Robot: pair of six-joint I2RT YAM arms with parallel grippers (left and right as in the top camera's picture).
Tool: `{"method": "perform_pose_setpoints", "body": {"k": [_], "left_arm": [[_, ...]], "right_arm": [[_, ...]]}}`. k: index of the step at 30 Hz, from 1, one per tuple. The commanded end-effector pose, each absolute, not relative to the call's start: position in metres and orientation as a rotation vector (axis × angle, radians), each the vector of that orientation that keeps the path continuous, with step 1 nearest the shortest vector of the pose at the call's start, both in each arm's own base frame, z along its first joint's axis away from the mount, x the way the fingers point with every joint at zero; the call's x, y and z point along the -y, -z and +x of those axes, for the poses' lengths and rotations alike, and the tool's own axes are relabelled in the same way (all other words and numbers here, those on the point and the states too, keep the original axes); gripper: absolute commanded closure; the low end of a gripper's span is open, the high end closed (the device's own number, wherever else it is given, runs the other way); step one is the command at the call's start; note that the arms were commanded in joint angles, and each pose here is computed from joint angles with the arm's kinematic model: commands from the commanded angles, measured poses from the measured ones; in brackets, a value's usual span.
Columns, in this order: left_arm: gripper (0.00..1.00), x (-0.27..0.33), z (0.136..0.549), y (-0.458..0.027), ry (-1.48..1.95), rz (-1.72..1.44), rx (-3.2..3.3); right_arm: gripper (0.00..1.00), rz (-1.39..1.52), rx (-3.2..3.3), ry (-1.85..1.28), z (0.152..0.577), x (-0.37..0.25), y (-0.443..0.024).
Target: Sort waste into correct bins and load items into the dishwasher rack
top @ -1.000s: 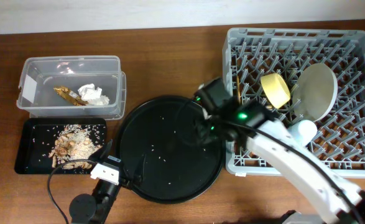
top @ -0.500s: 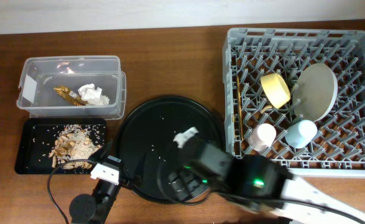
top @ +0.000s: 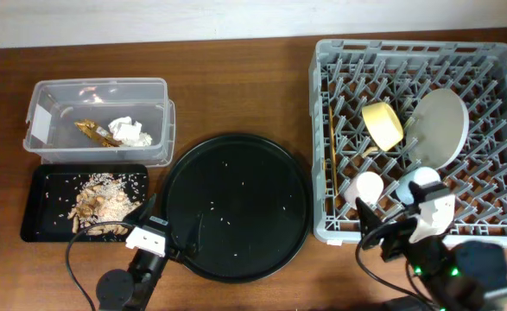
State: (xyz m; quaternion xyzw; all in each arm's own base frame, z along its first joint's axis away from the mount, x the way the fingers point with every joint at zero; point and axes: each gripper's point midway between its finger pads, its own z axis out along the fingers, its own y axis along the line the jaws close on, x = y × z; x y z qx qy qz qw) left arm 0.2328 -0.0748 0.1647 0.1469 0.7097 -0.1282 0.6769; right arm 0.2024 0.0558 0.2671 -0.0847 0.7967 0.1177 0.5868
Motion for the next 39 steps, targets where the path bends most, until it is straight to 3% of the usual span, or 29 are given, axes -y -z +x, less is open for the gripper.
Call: {"method": "perform_pose_setpoints", "body": {"k": [1, 8, 39], "left_arm": [[0.01, 0.075, 0.232, -0.163, 0.287, 0.341, -1.595], [0.01, 0.075, 0.232, -0.163, 0.287, 0.341, -1.595], [0.01, 0.075, 0.232, -0.163, 0.287, 0.341, -1.595]], "right_arm": [[0.01, -0.261, -1.789, -0.357, 0.202, -0.068, -0.222], [0.01, -0.284, -1.589, -0.343, 0.233, -0.073, -0.166], [0.01, -0.281, -1.601, -0.342, 0.233, -0.072, -0.164]]}}
